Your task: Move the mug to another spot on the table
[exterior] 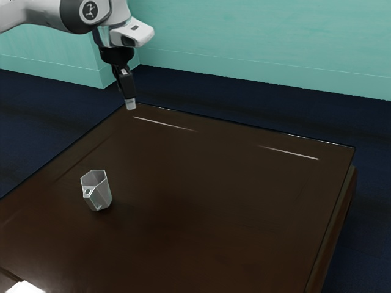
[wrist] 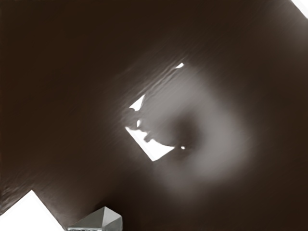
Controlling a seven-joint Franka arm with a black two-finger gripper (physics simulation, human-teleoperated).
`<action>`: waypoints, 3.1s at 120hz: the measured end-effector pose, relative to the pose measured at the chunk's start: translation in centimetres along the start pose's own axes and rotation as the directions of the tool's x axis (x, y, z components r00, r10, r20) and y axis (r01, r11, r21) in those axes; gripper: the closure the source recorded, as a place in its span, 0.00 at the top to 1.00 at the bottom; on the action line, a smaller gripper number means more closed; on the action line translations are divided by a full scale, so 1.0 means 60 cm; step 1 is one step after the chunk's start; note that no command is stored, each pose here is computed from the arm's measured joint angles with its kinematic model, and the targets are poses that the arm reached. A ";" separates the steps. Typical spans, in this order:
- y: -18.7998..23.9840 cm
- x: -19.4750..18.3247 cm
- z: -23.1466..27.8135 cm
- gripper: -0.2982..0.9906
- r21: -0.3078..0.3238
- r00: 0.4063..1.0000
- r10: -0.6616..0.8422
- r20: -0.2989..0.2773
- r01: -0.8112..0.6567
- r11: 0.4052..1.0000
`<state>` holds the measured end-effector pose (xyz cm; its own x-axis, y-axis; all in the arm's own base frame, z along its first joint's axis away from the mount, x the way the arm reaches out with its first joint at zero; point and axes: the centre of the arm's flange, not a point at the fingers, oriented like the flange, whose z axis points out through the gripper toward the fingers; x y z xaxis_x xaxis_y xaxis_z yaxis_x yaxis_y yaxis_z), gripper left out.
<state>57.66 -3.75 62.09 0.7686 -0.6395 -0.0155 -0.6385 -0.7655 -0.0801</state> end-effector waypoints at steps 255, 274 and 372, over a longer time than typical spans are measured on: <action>-0.060 -0.274 0.572 0.46 -0.016 0.454 -0.887 -0.083 0.889 0.457; -0.064 -0.269 0.541 0.39 -0.016 0.457 -0.881 -0.124 0.886 0.463; 0.001 -0.021 0.468 0.21 -0.028 0.635 -0.699 -0.329 0.733 0.680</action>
<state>57.77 -0.98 34.14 0.9212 0.1053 0.3745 0.1285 -0.9910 -0.0374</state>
